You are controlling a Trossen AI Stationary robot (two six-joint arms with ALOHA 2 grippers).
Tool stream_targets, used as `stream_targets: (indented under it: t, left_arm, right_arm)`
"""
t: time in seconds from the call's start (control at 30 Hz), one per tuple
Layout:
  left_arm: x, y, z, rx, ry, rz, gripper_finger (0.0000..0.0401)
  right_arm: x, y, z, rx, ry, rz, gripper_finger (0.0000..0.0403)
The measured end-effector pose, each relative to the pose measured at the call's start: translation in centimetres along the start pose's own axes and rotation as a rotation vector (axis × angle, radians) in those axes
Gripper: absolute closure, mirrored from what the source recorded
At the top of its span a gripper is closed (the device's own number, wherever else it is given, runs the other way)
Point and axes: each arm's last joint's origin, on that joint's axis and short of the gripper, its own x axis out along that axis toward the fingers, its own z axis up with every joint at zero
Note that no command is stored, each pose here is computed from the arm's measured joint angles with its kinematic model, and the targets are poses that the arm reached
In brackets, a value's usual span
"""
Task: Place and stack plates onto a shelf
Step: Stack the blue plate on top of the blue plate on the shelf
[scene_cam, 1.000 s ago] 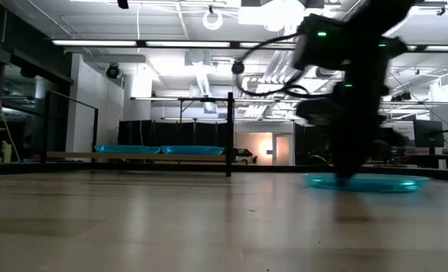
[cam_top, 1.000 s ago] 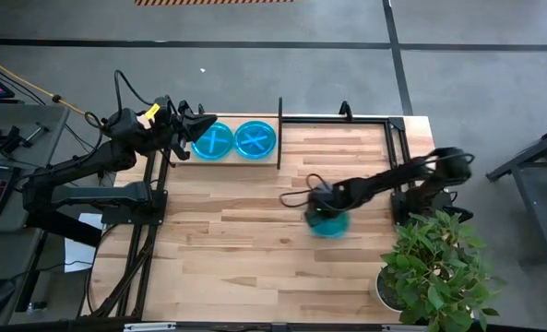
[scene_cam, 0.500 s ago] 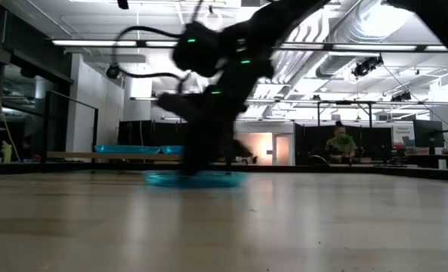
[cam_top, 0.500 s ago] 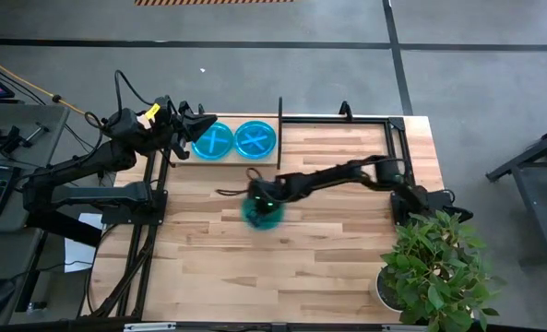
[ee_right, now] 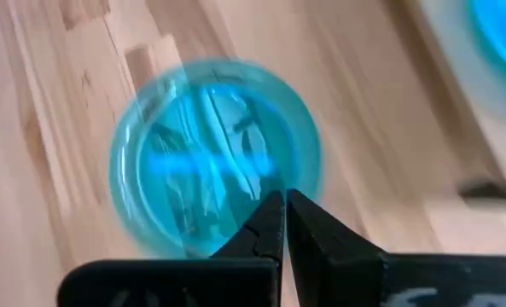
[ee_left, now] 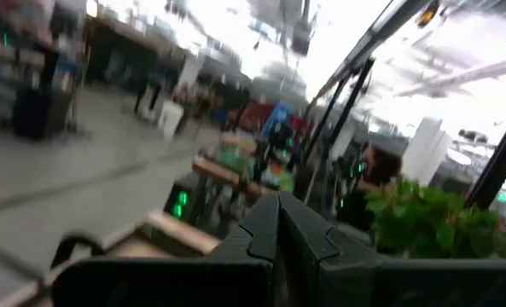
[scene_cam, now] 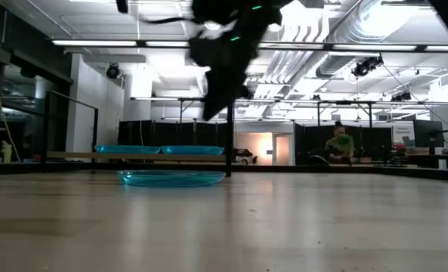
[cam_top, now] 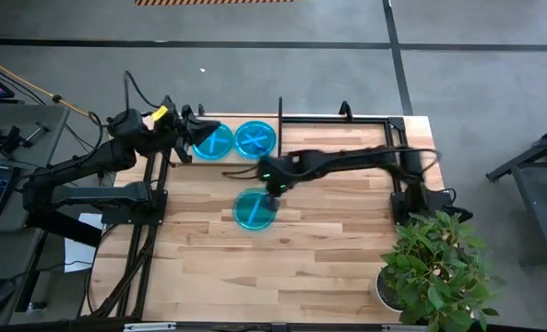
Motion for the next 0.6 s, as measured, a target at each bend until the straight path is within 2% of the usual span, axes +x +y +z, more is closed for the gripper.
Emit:
stream_targets:
  t: [0.1,0.17,0.33,0.5,0.6]
  left_arm:
    - [0.0,0.3,-0.9,-0.028,0.100,0.020,0.0401]
    - [-0.1,0.4,-1.7,-0.030,0.179,0.040,0.0401]
    - [-0.5,0.4,-4.6,0.019,0.444,0.104,0.0401]
    - [-1.0,0.9,-9.9,-0.033,0.649,0.188,0.0401]
    - [-1.2,1.5,-13.8,-0.131,0.684,0.206,0.0401]
  right_arm:
    - [-2.9,-1.8,-2.8,0.061,-0.023,-0.004,0.0403]
    - [-4.6,-3.1,-5.7,0.128,-0.033,-0.006,0.0403]
    - [-7.9,-5.4,-12.8,0.393,-0.123,0.034,0.0403]
    - [-9.4,-6.5,-17.1,0.648,-0.309,0.158,0.0403]
    - [-9.8,-7.0,-18.3,0.722,-0.414,0.206,0.0403]
